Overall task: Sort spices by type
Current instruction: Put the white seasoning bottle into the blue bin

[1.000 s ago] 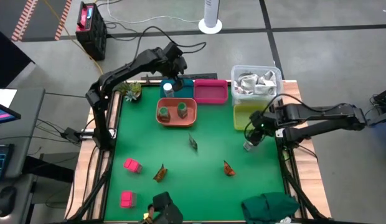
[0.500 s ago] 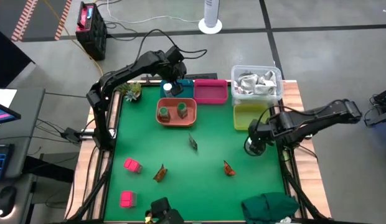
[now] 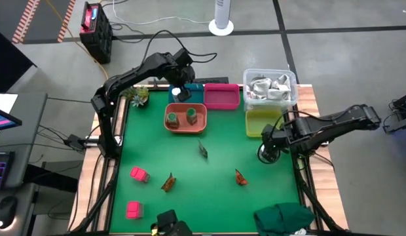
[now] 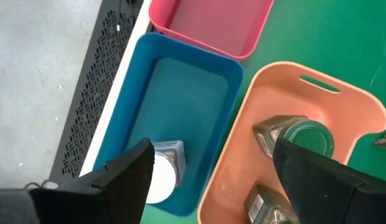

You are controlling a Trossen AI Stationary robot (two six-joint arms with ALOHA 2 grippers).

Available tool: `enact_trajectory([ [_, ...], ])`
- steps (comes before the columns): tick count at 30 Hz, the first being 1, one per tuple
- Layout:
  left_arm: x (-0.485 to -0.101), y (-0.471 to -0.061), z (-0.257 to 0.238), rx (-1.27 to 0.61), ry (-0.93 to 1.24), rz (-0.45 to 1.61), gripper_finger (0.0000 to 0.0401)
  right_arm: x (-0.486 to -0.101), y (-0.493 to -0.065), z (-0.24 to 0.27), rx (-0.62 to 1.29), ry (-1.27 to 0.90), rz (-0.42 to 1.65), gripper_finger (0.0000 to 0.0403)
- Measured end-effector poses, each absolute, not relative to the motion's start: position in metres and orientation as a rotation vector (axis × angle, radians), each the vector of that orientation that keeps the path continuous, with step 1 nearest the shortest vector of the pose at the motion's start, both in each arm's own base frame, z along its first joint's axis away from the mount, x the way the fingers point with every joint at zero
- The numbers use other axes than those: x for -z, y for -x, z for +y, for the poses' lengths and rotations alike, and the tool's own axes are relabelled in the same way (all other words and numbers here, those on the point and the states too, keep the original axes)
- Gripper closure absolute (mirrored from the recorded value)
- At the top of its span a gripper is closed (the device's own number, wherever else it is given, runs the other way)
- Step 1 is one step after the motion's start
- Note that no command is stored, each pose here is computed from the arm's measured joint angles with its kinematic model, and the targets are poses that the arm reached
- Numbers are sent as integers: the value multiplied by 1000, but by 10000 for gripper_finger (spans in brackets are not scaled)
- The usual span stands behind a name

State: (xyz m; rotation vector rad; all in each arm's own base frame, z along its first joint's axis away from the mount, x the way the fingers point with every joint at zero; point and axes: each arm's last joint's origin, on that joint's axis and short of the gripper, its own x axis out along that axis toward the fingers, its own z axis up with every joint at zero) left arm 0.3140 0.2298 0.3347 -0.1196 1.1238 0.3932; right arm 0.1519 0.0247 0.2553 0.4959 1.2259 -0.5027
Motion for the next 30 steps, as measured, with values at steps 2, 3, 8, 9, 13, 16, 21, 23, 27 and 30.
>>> enact_trajectory([
  [2, -339, -314, 230, -396, 115, 1112, 87, -260, -152, 25, 495, -504, 1205, 127],
  [3, -341, -314, 230, -399, 111, 1104, 87, -260, -152, 25, 492, -505, 1201, 127],
  [8, -351, -314, 230, -408, 97, 1070, 87, -256, -157, 27, 485, -495, 1208, 127],
  [9, -353, -314, 230, -409, 96, 1067, 87, -254, -158, 28, 484, -490, 1214, 127],
  [13, -353, -314, 230, -411, 106, 1073, 87, -245, -165, 31, 483, -467, 1234, 127],
  [16, -352, -312, 229, -404, 111, 1094, 87, -240, -169, 32, 508, -437, 1256, 127],
  [21, -351, -312, 228, -402, 114, 1103, 87, -236, -172, 33, 534, -400, 1271, 127],
  [23, -351, -311, 227, -398, 118, 1114, 87, -238, -173, 33, 532, -403, 1264, 127],
  [27, -350, -309, 226, -392, 123, 1134, 87, -248, -173, 35, 501, -426, 1240, 127],
  [30, -350, -309, 226, -389, 120, 1138, 87, -255, -172, 36, 498, -419, 1239, 127],
])
